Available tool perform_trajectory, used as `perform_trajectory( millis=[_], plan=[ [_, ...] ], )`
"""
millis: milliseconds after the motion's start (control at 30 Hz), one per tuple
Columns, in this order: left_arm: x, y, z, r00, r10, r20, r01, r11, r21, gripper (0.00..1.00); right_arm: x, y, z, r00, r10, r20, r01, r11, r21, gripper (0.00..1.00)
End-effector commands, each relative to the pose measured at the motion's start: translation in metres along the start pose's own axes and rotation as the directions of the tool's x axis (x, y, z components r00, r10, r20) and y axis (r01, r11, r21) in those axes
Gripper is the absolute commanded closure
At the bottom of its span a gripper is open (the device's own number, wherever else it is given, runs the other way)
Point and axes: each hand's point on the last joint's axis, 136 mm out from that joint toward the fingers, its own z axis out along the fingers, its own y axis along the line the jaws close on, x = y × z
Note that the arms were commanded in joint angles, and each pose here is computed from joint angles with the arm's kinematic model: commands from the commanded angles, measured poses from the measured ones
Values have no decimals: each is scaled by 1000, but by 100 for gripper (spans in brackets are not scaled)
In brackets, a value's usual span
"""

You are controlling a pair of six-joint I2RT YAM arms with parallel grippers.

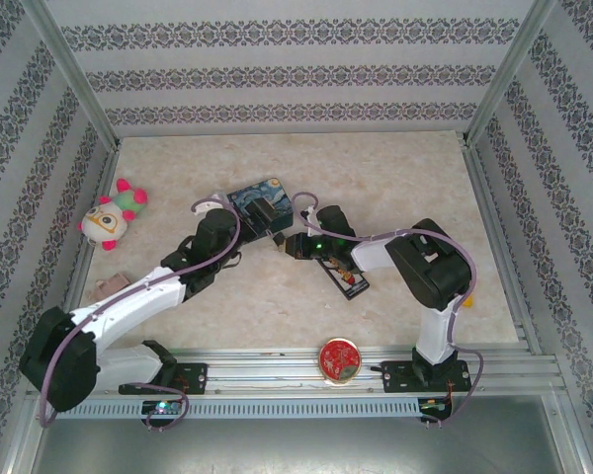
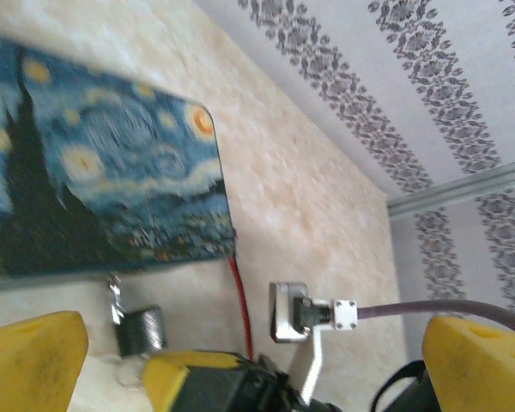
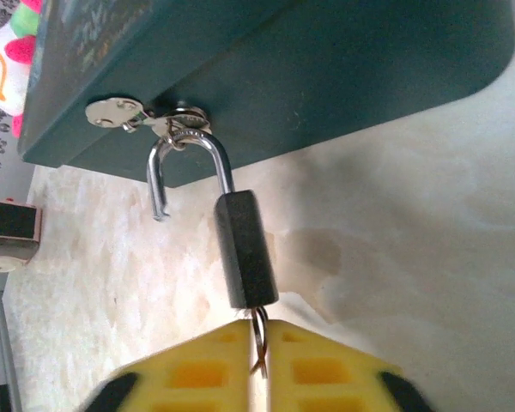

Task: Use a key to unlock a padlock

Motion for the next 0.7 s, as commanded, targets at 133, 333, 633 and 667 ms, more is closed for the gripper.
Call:
perform_trajectory(
  millis=[133, 333, 633, 667],
  plan=[
    [-24, 52, 3, 968, 244, -61, -251, 941, -225, 1, -5, 8, 3, 1000, 0, 15, 0, 1000, 0, 71],
    [-35, 65, 25, 940, 313, -139, -340, 901, -269, 1, -3, 9, 4, 999, -45, 3, 44, 996, 79, 66],
    [-45, 97, 72, 885, 390, -256, -463, 794, -394, 1, -13, -8, 12, 994, -111, -5, 108, 951, 289, 57],
    [-46, 101, 77, 883, 388, -264, -467, 785, -408, 1, -13, -9, 14, 993, -115, -11, 113, 947, 299, 56]
  ],
)
